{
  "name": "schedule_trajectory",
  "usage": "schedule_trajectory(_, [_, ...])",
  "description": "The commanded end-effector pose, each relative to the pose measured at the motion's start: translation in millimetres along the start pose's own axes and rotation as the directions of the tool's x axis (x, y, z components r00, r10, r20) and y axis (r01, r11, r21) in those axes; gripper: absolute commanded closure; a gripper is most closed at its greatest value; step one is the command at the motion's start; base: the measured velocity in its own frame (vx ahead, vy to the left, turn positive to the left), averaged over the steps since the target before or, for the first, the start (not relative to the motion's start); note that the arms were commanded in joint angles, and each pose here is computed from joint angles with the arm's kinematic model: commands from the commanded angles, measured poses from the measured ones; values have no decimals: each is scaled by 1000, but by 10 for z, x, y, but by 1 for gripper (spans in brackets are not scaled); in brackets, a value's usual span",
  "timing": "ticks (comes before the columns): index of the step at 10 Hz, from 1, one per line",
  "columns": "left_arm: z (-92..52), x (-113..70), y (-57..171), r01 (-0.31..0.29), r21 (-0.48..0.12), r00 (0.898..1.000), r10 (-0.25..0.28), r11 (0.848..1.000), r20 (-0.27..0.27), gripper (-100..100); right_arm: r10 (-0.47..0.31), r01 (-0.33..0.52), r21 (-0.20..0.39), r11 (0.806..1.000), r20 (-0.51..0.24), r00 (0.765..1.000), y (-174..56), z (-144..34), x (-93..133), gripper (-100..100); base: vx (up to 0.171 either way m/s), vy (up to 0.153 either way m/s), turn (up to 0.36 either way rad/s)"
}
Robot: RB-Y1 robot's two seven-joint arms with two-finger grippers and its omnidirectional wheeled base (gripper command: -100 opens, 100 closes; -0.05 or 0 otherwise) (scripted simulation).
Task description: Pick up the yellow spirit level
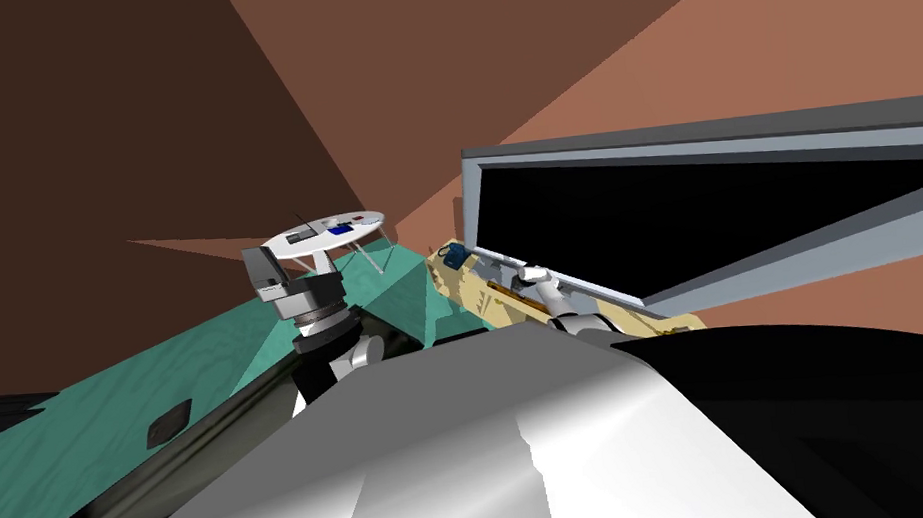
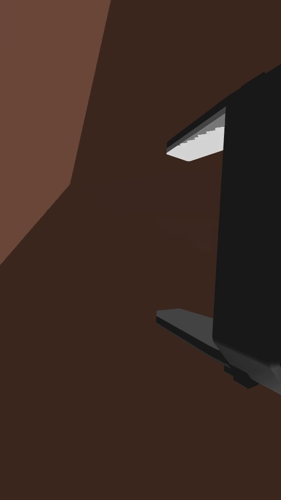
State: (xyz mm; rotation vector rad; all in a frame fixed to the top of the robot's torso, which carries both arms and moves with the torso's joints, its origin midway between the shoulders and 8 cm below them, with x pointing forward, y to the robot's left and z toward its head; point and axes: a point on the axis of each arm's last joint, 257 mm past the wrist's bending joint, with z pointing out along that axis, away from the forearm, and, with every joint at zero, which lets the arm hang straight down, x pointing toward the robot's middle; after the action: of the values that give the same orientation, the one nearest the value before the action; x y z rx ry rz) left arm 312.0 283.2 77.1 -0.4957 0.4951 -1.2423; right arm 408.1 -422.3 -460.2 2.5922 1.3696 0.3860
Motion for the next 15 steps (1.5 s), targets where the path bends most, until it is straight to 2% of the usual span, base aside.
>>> schedule_trajectory(1, [0,0,0,0,0,1000,0,1000,0,0,41,-42,69,997,16,999,-172,33,-75,-100,54,-39,39])
schedule_trajectory(2, [0,0,0,0,0,1000,0,1000,0,0,41,-43,83,996,21,999,-208,30,-86,-100,40,-37,19])
schedule_trajectory(4, [0,0,0,0,0,1000,0,1000,0,0,101,-108,181,978,47,994,-451,59,-172,-100,51,-51,51])
schedule_trajectory(5, [0,0,0,0,0,1000,0,1000,0,0,102,-110,195,975,54,993,-492,61,-191,-100,45,-44,23])
schedule_trajectory(6, [0,0,0,0,0,1000,0,1000,0,0,127,-140,242,960,70,989,-616,62,-231,-100,37,-40,23])
schedule_trajectory(7, [0,0,0,0,0,1000,0,1000,0,0,127,-140,242,960,70,989,-616,62,-231,-100,29,-31,17])
schedule_trajectory(10, [0,0,0,0,0,1000,0,1000,0,0,182,-211,346,914,113,977,-900,33,-310,-100,42,-43,38])
schedule_trajectory(13, [0,0,0,0,0,1000,0,1000,0,0,212,-251,401,881,140,967,-1053,-2,-351,-100,27,-37,22])
schedule_trajectory(14, [0,0,0,0,0,1000,0,1000,0,0,205,-241,389,889,133,970,-1017,12,-349,-100,0,0,0])
schedule_trajectory(15, [0,0,0,0,0,1000,0,1000,0,0,207,-244,392,887,135,969,-1028,8,-351,0,0,0,0])
